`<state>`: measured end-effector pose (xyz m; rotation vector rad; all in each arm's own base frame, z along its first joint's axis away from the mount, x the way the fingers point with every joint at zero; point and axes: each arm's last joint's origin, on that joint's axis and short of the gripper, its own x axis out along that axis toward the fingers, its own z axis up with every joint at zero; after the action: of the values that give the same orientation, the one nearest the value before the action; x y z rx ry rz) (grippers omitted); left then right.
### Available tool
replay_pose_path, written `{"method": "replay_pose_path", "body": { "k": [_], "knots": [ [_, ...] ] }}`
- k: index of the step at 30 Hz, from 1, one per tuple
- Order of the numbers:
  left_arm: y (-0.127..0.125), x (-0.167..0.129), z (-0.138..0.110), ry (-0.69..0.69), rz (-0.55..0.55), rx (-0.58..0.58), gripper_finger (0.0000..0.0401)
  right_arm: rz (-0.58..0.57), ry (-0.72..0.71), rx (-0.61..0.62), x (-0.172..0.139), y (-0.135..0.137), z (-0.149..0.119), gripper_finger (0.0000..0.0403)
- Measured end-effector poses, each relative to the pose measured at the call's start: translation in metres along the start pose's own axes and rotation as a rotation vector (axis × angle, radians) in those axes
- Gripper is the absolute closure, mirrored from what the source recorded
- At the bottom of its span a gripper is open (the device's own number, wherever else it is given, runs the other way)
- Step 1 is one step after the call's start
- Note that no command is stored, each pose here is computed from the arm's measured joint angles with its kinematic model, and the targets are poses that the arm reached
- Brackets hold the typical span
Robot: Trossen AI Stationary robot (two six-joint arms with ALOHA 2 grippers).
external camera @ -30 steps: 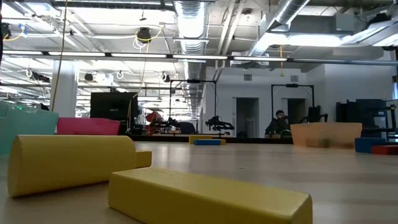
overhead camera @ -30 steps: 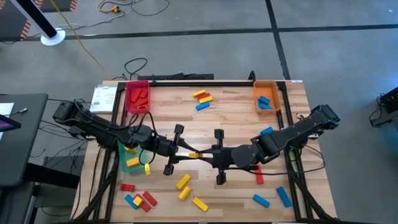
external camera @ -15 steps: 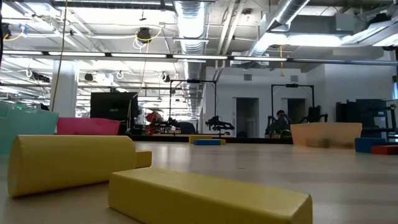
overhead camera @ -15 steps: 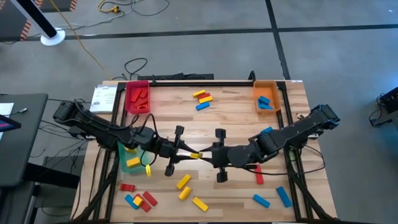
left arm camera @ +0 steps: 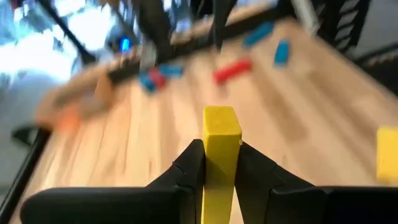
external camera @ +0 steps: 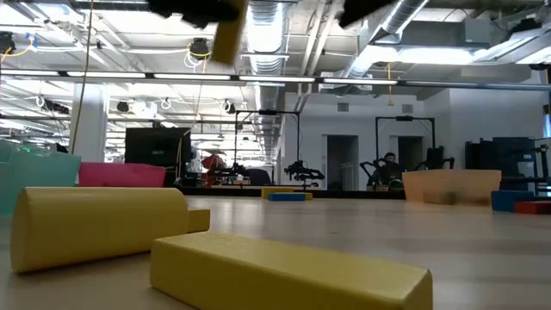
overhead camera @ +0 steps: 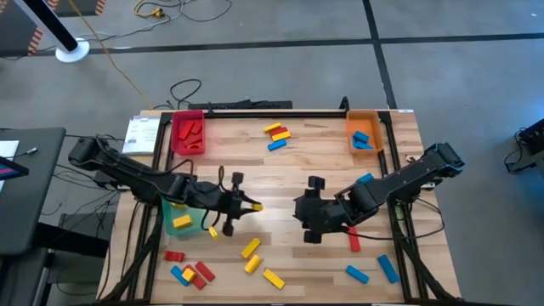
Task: Sort blocks
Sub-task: Put the yellow block into the green bin
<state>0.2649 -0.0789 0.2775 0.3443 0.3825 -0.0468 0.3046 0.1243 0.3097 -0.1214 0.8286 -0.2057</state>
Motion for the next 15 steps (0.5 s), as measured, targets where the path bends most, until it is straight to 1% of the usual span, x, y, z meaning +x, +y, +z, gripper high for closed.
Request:
{"method": "replay_pose_path", "body": {
  "k": [6, 11, 15],
  "knots": [
    [0.000, -0.023, -0.017, 0.213, 0.019, -0.066, 0.0346, -0.028, 0.098, 0.012, 0.012, 0.003, -0.024, 0.0190],
    [-0.001, -0.049, -0.028, 0.347, 0.023, -0.149, 0.0346, -0.041, 0.144, 0.027, 0.019, 0.007, -0.040, 0.0193],
    [-0.002, -0.070, -0.037, 0.450, 0.022, -0.226, 0.0346, -0.039, 0.153, 0.028, 0.018, 0.011, -0.046, 0.0193]
  ]
}}
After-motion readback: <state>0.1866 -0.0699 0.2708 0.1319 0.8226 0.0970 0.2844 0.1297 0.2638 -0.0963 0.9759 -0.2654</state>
